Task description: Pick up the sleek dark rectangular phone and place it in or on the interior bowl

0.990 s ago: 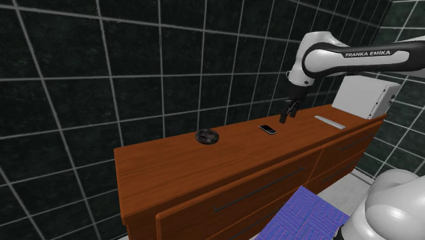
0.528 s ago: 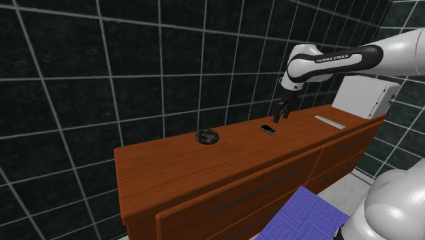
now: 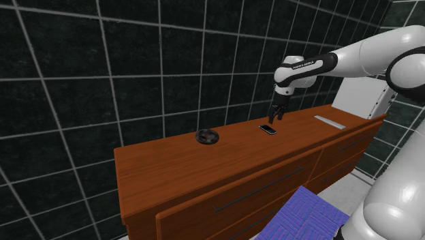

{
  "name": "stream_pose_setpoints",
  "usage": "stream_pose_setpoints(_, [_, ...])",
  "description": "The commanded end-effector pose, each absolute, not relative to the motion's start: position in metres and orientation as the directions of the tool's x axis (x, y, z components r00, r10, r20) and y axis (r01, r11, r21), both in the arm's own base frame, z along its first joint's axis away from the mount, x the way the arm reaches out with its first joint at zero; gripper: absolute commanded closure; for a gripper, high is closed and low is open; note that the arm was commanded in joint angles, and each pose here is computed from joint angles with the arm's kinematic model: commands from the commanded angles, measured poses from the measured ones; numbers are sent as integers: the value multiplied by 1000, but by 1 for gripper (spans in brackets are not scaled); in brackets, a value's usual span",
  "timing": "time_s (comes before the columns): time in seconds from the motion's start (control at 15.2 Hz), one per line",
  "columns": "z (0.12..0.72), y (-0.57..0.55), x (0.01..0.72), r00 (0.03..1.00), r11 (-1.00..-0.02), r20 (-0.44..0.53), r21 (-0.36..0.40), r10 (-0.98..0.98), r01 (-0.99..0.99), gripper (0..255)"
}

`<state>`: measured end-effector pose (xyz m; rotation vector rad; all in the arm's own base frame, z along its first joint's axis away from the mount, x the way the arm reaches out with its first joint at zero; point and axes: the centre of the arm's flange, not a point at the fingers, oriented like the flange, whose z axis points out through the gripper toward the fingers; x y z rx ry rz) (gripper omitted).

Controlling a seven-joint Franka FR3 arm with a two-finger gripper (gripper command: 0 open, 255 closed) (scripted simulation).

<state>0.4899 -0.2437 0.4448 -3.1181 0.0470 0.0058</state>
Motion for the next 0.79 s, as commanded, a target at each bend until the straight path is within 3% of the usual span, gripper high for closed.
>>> stream_pose_setpoints(0.0, [431, -262, 507, 999, -999, -8, -29, -33, -33, 0])
stream_pose_setpoints(0.73, [360, -343, 570, 998, -997, -27, -58, -49, -51, 0])
